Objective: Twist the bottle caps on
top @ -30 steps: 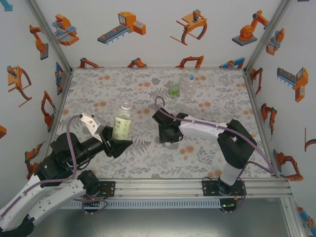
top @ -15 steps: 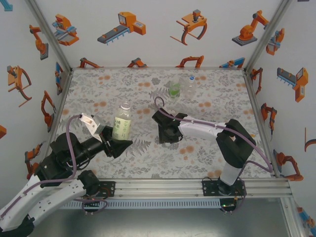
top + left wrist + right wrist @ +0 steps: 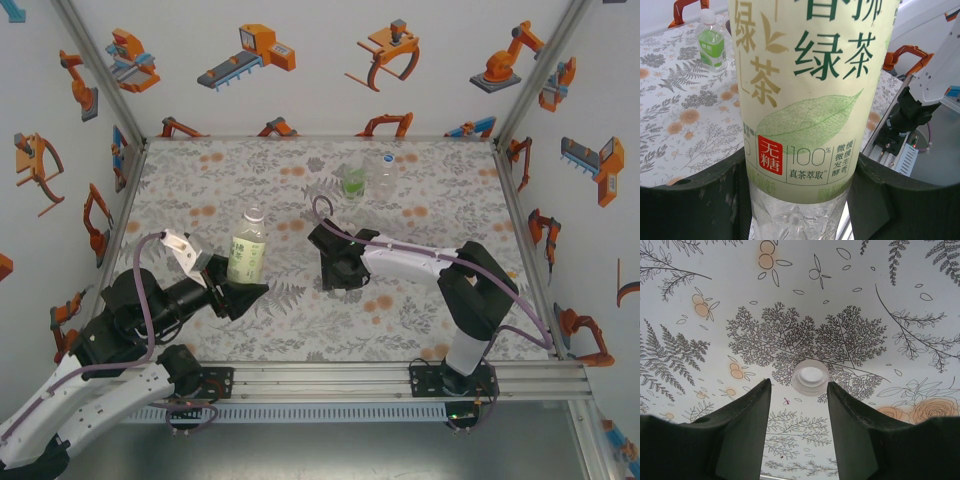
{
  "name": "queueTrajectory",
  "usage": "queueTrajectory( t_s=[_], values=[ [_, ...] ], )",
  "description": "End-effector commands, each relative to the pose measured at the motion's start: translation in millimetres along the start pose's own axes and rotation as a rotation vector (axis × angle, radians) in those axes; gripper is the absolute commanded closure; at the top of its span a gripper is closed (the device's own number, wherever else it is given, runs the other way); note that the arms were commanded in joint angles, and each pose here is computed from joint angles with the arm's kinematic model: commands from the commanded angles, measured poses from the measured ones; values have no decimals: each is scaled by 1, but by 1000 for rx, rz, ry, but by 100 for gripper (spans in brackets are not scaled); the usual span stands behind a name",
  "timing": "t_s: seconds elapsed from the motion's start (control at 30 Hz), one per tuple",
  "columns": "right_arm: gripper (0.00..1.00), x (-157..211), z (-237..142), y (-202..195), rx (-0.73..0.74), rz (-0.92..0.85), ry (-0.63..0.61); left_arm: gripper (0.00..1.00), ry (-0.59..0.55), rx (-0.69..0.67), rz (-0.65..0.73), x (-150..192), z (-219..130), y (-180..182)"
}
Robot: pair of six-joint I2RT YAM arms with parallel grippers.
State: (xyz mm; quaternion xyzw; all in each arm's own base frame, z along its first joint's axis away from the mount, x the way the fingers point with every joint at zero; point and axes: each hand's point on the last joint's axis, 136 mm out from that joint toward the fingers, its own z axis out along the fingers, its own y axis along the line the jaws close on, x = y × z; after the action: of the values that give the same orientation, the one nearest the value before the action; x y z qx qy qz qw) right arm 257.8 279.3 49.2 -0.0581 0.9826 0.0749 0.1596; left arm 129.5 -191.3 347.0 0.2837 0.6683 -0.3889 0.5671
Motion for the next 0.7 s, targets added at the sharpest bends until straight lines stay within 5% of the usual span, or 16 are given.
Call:
queueTrajectory(
  t_s=[0.0,0.67],
  values=[
    [52,-5,-5,-3,21,11,-12,89,-59,18,-6,-17,-5,-5],
    [53,6,11,-7,32,12,29,89,-57,16,-10,-16,-4,-4]
  ],
)
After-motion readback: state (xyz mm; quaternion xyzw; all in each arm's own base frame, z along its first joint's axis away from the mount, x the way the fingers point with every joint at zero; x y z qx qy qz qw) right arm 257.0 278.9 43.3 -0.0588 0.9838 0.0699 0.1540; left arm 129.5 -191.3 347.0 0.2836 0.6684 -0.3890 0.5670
